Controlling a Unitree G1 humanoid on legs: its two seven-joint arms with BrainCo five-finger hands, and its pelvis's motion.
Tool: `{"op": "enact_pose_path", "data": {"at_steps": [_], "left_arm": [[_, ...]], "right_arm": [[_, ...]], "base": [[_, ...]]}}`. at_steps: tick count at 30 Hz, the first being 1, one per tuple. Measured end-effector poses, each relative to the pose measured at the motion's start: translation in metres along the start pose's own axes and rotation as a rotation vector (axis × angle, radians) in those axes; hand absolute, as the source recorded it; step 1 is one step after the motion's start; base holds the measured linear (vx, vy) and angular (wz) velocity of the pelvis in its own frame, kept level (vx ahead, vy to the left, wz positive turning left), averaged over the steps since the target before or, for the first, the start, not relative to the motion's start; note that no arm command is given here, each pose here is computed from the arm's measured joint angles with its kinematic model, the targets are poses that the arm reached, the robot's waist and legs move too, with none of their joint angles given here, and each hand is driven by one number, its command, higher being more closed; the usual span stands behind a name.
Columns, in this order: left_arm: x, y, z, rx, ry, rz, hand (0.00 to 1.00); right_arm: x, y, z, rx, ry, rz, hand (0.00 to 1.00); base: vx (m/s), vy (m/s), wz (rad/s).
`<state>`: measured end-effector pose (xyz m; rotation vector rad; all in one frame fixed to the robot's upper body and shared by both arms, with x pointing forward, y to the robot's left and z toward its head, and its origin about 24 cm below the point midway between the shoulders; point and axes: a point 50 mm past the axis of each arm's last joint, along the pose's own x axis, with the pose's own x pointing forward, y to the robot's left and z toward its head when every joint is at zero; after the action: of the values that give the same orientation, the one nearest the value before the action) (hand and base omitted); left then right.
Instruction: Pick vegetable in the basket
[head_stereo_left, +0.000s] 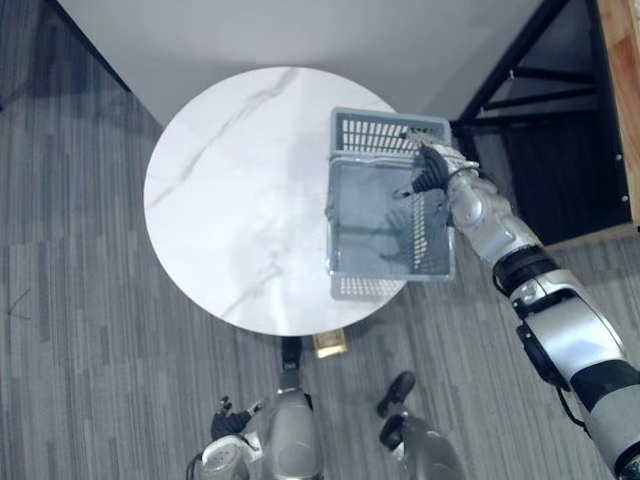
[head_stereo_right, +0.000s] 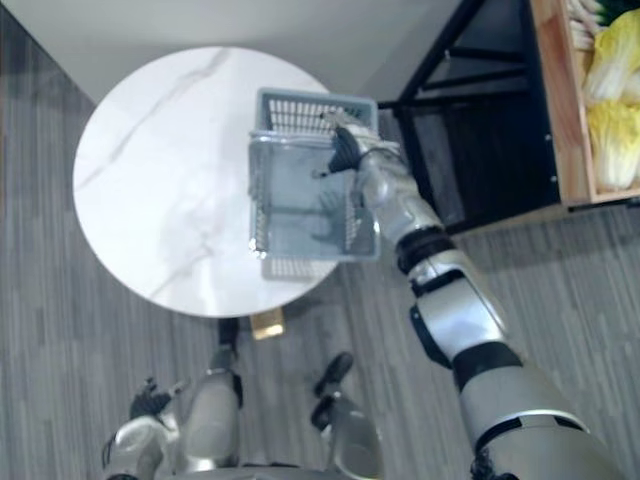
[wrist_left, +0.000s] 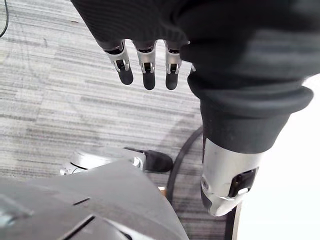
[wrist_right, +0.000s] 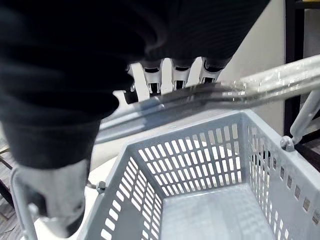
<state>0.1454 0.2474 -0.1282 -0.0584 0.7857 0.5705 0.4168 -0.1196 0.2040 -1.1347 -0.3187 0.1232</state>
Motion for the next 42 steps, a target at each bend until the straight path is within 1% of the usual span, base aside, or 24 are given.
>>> {"op": "enact_pose_path", "data": {"at_steps": [4, 11, 12, 18, 27, 30, 37, 41, 42], "left_arm": [[0.001, -0.001, 0.003, -0.003, -0.013, 0.003, 0.0], [0.001, -0.001, 0.004, -0.004, -0.015, 0.021, 0.0], [0.001, -0.001, 0.005, -0.004, -0.018, 0.021, 0.0], [0.005, -0.003, 0.014, 0.002, -0.038, 0.016, 0.0], [0.005, -0.003, 0.014, 0.012, -0.04, 0.013, 0.0], [0.005, -0.003, 0.014, 0.013, -0.04, 0.012, 0.0], [0.005, -0.004, 0.014, 0.016, -0.038, 0.008, 0.0], [0.005, -0.005, 0.014, 0.021, -0.038, 0.003, 0.0], [0.005, -0.005, 0.013, 0.026, -0.027, 0.0, 0.0]], "right_arm": [[0.0, -0.004, -0.003, 0.03, 0.018, -0.028, 0.0], [0.0, -0.004, -0.003, 0.022, 0.021, -0.033, 0.0], [0.001, -0.006, -0.004, 0.022, 0.026, -0.047, 1.0], [0.004, -0.023, -0.008, 0.062, 0.067, -0.121, 1.0], [0.005, -0.023, -0.012, 0.062, 0.091, -0.117, 1.0], [0.005, -0.015, -0.011, 0.062, 0.097, -0.092, 1.0], [0.005, -0.006, -0.009, -0.01, 0.088, -0.044, 1.0], [0.003, 0.011, -0.004, -0.073, 0.063, 0.024, 1.0], [0.002, 0.018, 0.001, -0.093, 0.038, 0.066, 1.0]], "base": [[0.02, -0.001, 0.01], [0.0, 0.0, 0.0], [-0.02, 0.001, 0.04], [-0.01, 0.004, 0.1], [0.01, 0.001, 0.01], [0.0, 0.0, 0.0], [0.0, -0.003, -0.02], [0.0, -0.008, -0.06], [0.0, -0.008, -0.13]]}}
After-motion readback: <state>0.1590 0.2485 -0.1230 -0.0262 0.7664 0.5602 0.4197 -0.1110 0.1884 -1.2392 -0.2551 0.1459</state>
